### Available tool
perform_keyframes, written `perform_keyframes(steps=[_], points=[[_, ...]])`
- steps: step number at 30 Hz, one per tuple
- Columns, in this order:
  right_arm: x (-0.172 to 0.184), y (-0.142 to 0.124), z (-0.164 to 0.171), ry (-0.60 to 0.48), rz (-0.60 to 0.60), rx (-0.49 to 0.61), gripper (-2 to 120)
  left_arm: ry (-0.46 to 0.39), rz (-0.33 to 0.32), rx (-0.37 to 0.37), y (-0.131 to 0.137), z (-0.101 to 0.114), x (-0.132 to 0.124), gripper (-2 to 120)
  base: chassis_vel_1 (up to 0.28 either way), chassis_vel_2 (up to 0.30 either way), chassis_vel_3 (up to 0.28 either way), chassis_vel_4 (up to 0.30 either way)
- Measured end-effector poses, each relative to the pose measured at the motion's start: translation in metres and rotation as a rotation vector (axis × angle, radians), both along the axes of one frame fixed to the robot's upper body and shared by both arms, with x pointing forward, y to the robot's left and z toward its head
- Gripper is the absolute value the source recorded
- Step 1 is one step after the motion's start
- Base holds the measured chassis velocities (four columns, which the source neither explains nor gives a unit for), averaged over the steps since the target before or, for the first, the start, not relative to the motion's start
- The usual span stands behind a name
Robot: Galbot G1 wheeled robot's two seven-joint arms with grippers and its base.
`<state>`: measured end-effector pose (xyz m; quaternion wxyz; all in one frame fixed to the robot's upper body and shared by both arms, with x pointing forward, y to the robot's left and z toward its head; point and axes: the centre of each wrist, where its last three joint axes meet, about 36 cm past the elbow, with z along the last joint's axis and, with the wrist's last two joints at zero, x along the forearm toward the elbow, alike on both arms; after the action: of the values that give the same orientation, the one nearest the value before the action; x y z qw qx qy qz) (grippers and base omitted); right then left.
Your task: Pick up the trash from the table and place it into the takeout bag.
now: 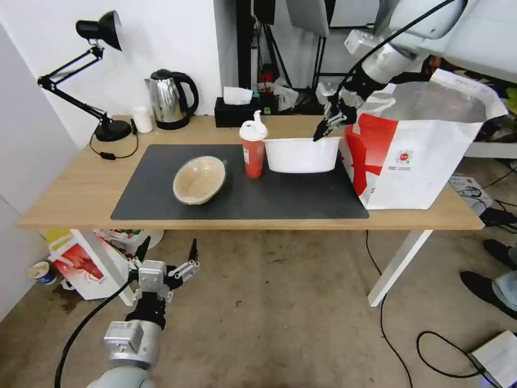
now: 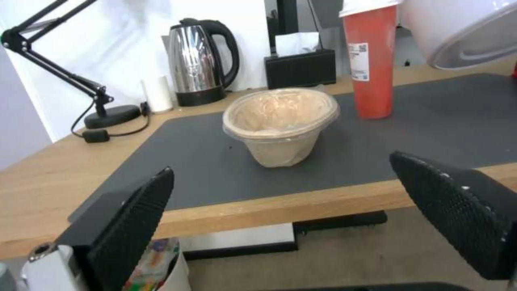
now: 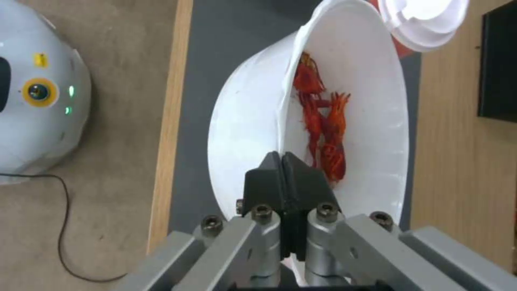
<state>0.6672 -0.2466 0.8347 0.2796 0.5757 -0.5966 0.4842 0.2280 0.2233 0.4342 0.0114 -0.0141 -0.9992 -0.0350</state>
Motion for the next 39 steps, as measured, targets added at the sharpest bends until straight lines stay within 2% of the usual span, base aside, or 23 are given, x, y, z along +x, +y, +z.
perform_keyframes(steps=[5,18,31,39], points=[[0.0,0.0,0.011,-0.019,-0.003,0.014,0,0.0,0.0,0.0,0.0,0.0,0.0,100,0.0,0.0,0.0,0.0],[-0.013,0.0,0.073,-0.116,-0.012,0.045,0,0.0,0.0,0.0,0.0,0.0,0.0,100,0.0,0.0,0.0,0.0],[-0.033,-0.025,0.109,-0.182,-0.043,0.04,0,0.0,0.0,0.0,0.0,0.0,0.0,100,0.0,0.0,0.0,0.0],[-0.049,-0.042,0.149,-0.257,-0.071,0.069,0,0.0,0.0,0.0,0.0,0.0,0.0,100,0.0,0.0,0.0,0.0]])
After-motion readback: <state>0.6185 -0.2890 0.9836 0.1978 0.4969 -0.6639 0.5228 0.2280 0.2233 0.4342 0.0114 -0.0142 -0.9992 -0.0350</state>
